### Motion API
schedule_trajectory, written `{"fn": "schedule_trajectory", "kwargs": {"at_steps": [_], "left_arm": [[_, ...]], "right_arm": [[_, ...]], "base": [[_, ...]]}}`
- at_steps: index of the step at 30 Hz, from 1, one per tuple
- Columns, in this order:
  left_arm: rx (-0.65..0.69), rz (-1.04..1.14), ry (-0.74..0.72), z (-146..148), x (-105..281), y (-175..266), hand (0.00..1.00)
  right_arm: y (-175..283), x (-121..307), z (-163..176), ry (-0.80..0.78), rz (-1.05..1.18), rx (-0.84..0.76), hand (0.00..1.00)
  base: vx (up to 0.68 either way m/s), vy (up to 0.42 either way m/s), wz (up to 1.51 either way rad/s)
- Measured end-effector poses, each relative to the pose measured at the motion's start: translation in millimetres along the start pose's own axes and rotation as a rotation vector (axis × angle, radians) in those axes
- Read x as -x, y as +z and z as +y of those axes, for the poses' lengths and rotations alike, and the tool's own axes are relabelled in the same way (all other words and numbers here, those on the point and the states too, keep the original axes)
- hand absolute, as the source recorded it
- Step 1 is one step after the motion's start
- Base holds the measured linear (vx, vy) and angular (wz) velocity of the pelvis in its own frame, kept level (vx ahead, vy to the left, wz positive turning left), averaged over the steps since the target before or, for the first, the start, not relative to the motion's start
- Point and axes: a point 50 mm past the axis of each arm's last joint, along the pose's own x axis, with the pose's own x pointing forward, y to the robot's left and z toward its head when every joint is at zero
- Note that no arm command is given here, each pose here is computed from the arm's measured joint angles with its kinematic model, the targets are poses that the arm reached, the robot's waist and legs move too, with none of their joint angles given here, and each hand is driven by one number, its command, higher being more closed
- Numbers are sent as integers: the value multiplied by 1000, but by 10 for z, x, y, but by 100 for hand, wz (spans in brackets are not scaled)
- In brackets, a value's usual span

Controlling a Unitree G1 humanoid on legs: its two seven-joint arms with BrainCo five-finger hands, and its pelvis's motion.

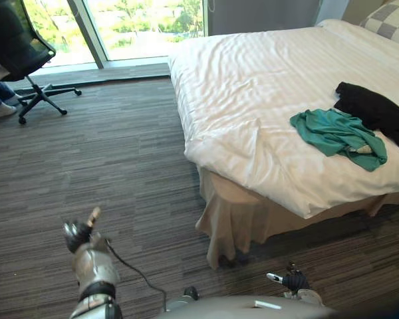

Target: Tidy the bed and pick cloth on bed and put in laundry

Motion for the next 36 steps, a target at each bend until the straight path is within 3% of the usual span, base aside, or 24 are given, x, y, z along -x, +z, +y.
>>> {"fn": "schedule_trajectory", "kwargs": {"at_steps": [4,10,22,28,31,33,36], "left_arm": [[-14,-175,-103,-514,-50,386,0],[-205,-362,-292,-1079,131,636,0],[-832,-723,-725,-2023,598,634,0],[-1085,-739,-866,-2249,696,381,0],[-1185,-719,-871,-2266,660,281,0],[-1355,-686,-867,-2197,582,119,0],[-1442,-582,-800,-2077,425,23,0]], "right_arm": [[-26,32,7,-21,-14,-39,0],[-43,50,45,-22,-13,-60,0],[-82,85,-36,-33,-9,-77,0],[-86,95,-110,-45,-11,-100,0],[-106,106,-160,-60,-8,-108,0],[-178,131,-251,-74,18,-93,0],[-239,156,-297,-88,39,-116,0]], "base": [[138,38,1],[130,0,-10],[67,-89,-30],[15,-81,-28],[-17,-84,-22],[-39,-98,-34],[-57,-60,-22]]}}
